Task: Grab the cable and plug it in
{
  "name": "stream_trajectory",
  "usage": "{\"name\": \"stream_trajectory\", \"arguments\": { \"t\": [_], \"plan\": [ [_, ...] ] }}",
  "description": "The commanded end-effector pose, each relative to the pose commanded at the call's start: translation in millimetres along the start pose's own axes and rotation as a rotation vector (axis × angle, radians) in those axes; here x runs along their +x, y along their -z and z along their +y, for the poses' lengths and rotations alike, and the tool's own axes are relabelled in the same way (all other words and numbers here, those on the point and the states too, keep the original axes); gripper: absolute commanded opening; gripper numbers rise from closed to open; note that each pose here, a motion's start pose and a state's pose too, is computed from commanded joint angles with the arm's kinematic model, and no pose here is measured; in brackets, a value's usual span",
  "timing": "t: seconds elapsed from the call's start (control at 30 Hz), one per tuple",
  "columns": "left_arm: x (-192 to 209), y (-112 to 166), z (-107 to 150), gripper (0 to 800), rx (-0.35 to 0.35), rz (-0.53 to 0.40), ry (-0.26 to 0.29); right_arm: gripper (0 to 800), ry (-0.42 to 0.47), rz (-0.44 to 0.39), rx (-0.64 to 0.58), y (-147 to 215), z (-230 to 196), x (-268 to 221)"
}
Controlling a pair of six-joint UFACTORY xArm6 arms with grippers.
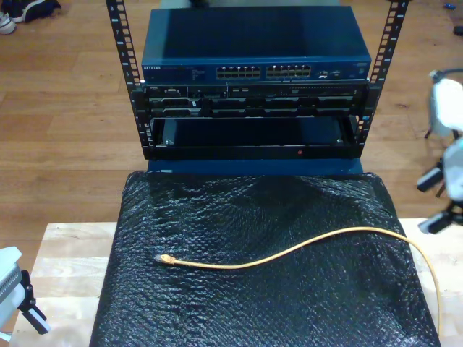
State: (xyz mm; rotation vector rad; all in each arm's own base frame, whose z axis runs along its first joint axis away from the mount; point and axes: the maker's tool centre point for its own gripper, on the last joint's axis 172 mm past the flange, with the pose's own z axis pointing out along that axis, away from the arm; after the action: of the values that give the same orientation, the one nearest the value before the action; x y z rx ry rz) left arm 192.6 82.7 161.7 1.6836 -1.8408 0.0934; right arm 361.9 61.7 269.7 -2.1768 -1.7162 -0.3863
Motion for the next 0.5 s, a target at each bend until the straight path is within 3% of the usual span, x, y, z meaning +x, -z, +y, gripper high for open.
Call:
{"name": "stream_trajectory", "arguments": {
  "t": [0.5],
  "plan": [
    [8.6, -0.9, -7.6, 799, 0.020, 0.028, 0.009, 792, 0.096, -0.011, -0.050, -28.5, 0.7, 78.6]
  ]
}}
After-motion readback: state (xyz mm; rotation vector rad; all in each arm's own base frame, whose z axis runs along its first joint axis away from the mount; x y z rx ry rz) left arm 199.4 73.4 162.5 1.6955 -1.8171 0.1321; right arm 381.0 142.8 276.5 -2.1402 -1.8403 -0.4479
